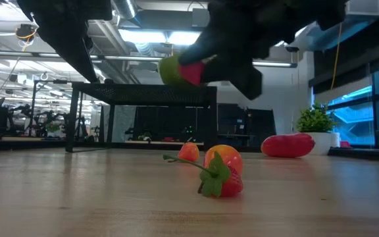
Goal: Pick & Place Fruit
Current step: Put the strawberry into the green strainer bowl on the shelf, then put the pomegranate into the green strainer bowl on the shelf
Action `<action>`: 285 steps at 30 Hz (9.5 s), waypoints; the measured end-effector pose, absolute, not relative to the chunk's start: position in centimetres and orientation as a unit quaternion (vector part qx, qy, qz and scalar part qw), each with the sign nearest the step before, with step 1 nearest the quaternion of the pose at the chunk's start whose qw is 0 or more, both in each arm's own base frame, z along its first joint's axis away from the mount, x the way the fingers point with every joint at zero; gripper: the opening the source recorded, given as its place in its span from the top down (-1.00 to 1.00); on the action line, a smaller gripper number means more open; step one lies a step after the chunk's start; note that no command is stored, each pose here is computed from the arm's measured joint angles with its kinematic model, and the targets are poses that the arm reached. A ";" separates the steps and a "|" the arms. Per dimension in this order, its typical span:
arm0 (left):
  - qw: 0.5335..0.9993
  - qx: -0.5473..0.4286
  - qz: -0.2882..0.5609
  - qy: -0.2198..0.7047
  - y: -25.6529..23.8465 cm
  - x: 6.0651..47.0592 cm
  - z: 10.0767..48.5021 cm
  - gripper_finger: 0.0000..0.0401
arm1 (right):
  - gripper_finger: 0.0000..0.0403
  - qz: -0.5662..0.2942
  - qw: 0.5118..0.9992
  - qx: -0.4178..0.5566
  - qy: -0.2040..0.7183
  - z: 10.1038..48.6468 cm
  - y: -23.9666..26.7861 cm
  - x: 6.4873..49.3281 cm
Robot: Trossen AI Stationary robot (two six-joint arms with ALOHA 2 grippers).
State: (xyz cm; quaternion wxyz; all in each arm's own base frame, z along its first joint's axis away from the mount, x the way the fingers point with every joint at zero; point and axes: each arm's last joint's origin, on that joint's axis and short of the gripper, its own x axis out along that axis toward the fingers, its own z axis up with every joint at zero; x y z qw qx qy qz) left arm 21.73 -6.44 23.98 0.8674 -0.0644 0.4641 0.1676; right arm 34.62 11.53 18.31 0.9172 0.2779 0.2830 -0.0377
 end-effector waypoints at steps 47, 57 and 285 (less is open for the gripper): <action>0.867 -0.072 0.172 0.462 -6.4 21.7 24.0 0.43 | 0.32 -0.194 0.980 0.016 0.048 29.8 -0.6 32.7; 0.867 -0.072 0.172 0.463 -6.4 21.7 24.0 0.43 | 0.33 -0.250 0.966 0.009 0.059 29.6 -4.2 32.5; 0.667 -0.430 0.314 0.521 -18.2 18.2 17.8 -0.06 | 0.24 -0.194 0.942 0.081 0.262 31.3 -2.4 23.6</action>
